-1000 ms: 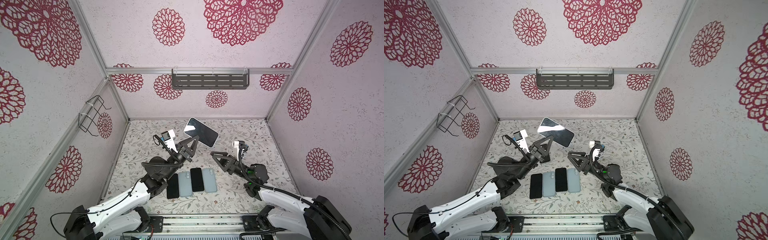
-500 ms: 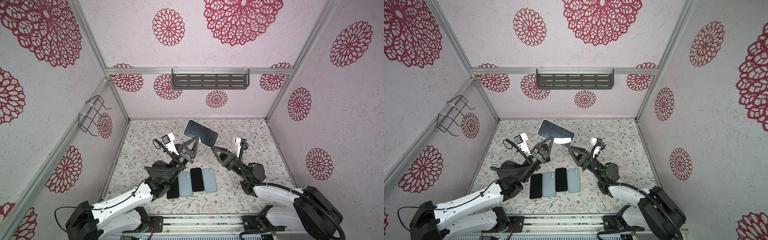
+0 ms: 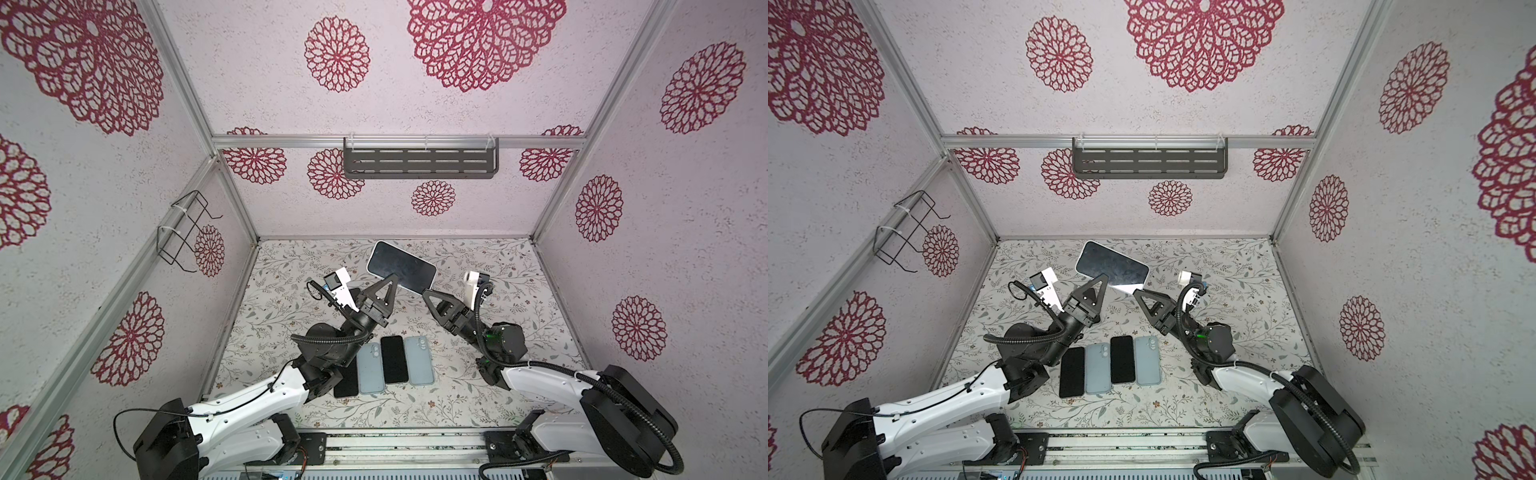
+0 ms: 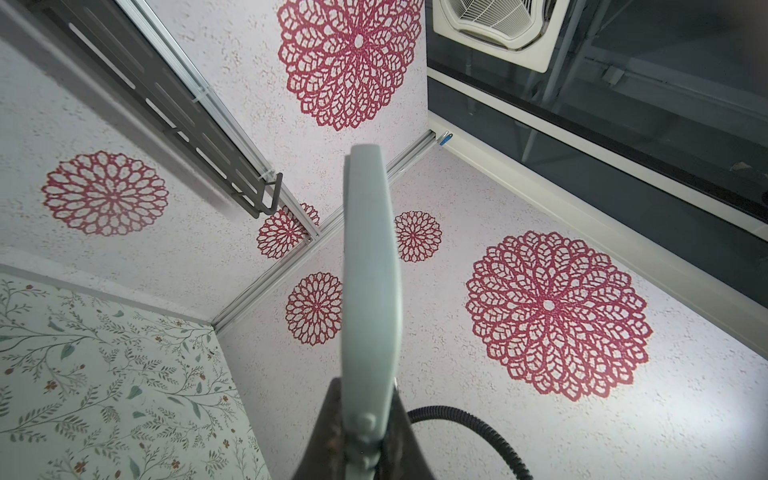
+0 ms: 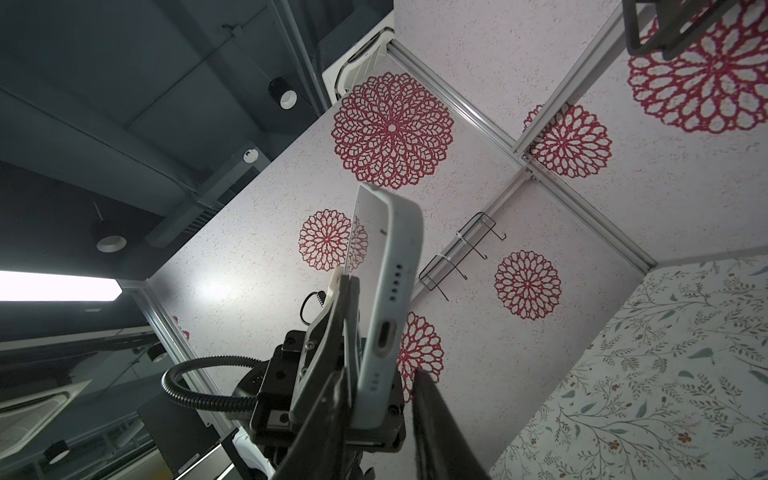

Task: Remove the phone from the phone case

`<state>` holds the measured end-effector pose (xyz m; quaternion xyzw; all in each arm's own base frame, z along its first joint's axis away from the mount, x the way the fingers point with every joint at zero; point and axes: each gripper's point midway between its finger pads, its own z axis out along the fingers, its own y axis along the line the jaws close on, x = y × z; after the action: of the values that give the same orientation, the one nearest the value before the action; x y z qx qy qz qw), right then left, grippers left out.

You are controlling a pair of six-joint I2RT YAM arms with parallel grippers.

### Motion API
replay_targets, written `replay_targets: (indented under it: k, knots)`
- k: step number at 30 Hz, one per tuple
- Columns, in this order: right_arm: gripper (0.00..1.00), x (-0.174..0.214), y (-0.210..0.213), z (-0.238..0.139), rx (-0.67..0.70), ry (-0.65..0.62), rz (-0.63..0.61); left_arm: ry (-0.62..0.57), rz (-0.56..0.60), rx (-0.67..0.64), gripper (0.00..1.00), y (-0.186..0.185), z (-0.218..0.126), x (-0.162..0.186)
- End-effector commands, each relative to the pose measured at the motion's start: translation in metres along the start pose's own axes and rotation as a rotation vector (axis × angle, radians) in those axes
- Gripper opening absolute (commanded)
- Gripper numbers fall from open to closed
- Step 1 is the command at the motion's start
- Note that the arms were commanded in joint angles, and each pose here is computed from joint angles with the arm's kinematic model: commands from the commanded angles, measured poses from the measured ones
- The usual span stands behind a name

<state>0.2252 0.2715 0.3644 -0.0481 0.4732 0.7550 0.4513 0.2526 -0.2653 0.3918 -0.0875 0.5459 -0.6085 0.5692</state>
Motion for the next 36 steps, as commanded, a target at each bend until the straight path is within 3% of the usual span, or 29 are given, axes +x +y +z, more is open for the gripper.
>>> replay_targets:
  k: [1,6,13,15,18,25,36]
  knots:
    - [0.20,-0.017,0.038,0.005,-0.140,-0.064,-0.056,-0.059,-0.034,0.079,0.00,-0.021,-0.002,-0.015]
    - [0.05,-0.012,0.039,0.007,-0.147,-0.046,-0.050,-0.068,-0.048,0.072,0.00,-0.020,-0.003,-0.016]
    - [0.04,-0.003,0.040,0.002,-0.150,-0.012,-0.048,-0.079,-0.093,0.041,0.00,-0.020,0.001,-0.021]
    - [0.07,-0.002,0.039,0.001,-0.149,-0.007,-0.046,-0.081,-0.095,0.035,0.00,-0.019,0.001,-0.022]
    - [0.21,-0.001,0.040,0.000,-0.150,-0.005,-0.042,-0.088,-0.096,0.031,0.00,-0.019,0.001,-0.023]
    - [0.25,-0.001,0.039,0.001,-0.148,-0.009,-0.035,-0.093,-0.106,0.019,0.00,-0.014,0.001,-0.022]
    - [0.01,-0.001,0.039,-0.001,-0.145,-0.015,-0.041,-0.089,-0.120,0.021,0.00,-0.015,0.004,-0.020]
